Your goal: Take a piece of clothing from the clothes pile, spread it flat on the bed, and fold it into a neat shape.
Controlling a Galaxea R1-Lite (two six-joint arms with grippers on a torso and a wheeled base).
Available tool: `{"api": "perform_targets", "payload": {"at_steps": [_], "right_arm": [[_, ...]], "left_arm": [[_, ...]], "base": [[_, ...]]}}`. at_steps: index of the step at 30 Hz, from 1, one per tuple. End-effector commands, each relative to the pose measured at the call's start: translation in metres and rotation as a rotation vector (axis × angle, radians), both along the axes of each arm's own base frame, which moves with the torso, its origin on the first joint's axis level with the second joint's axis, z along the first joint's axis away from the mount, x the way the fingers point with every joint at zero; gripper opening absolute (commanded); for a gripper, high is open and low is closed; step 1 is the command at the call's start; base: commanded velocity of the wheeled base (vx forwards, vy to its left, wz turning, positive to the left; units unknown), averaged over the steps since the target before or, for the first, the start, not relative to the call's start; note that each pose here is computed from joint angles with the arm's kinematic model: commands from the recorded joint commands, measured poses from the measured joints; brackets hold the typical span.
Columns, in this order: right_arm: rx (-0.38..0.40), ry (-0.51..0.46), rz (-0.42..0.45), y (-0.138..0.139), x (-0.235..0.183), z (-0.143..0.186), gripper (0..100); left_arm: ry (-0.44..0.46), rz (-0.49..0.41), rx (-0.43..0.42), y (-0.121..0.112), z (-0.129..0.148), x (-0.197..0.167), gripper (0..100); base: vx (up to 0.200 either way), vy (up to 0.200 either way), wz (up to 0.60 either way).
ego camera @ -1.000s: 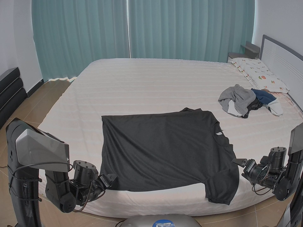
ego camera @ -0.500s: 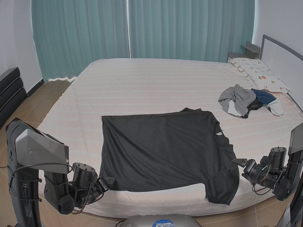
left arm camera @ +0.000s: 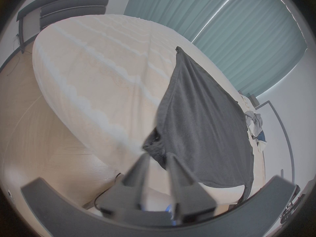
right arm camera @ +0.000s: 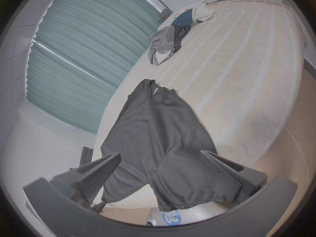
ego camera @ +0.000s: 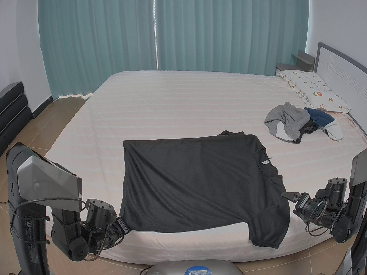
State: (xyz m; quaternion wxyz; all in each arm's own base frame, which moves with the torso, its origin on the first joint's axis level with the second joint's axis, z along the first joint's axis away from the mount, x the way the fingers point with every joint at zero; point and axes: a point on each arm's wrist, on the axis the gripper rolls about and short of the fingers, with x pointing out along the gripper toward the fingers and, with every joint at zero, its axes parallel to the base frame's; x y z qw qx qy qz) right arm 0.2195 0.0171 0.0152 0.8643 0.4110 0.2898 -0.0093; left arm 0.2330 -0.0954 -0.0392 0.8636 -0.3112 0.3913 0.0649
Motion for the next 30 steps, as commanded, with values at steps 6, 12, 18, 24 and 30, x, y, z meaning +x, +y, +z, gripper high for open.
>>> {"api": "perform_targets", "payload": {"at_steps": [6, 12, 18, 24, 30], "right_arm": [[-0.002, 0.001, -0.010, -0.003, -0.003, 0.000, 100], [-0.054, -0.008, -0.006, -0.009, -0.003, 0.000, 100], [-0.073, 0.017, -0.005, -0.014, -0.003, -0.006, 100], [-0.120, 0.021, 0.032, -0.017, 0.004, -0.014, 100], [-0.124, 0.026, 0.060, -0.018, 0.035, -0.029, 100]], "left_arm": [[-0.005, -0.013, 0.101, 0.008, 0.008, -0.014, 0], [0.004, -0.017, 0.139, 0.012, 0.009, -0.020, 0], [0.005, -0.046, 0.165, 0.014, 0.013, -0.026, 0], [-0.025, -0.023, 0.153, 0.018, 0.020, -0.024, 0], [-0.020, -0.041, 0.155, 0.015, 0.021, -0.028, 0]], "base": [[0.000, 0.000, 0.00], [0.000, 0.000, 0.00], [0.000, 0.000, 0.00], [0.000, 0.000, 0.00], [0.000, 0.000, 0.00]]}}
